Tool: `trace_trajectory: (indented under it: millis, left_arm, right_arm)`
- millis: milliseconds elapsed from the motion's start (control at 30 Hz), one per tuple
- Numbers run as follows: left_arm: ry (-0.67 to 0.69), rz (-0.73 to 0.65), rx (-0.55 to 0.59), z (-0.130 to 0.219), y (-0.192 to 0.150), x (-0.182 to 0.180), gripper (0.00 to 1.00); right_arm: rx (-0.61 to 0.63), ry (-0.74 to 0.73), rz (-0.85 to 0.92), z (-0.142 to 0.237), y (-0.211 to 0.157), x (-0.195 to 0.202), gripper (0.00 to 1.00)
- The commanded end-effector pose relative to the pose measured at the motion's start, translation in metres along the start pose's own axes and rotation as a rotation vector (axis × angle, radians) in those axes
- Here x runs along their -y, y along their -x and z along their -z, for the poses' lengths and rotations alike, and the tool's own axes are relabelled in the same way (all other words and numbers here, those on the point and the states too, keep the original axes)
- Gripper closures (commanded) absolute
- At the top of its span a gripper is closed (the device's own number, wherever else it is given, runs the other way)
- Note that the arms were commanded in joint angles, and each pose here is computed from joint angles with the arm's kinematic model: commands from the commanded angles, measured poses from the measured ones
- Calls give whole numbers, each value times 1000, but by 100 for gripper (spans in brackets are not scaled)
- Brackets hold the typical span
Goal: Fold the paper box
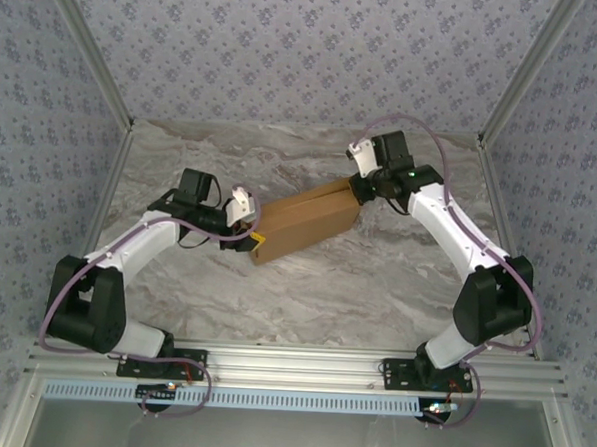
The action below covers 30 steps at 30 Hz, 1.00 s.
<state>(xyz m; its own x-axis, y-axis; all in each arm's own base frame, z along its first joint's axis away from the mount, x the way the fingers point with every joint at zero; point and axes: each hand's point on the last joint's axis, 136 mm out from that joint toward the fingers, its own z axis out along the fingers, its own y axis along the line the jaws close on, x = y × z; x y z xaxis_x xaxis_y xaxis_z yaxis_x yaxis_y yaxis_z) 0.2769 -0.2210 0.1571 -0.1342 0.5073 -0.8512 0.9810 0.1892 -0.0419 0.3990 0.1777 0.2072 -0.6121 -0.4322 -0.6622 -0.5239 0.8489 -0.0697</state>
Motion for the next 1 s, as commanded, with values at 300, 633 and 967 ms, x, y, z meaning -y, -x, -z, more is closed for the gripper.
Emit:
trace_trajectory:
  millis: [300,633,967]
  left_arm:
    - [26,-8,10,-1,10,-18,41]
    - [53,35,19,2,13,-25,35]
    - [100,46,41,12,21,-26,27]
  right_arm:
    - [-94,-94,-125,1,-16,-1,89]
    - [-106,-116,-142,-4,-34,1,92]
    - [-90,-100,-164,-3,-31,-3,92]
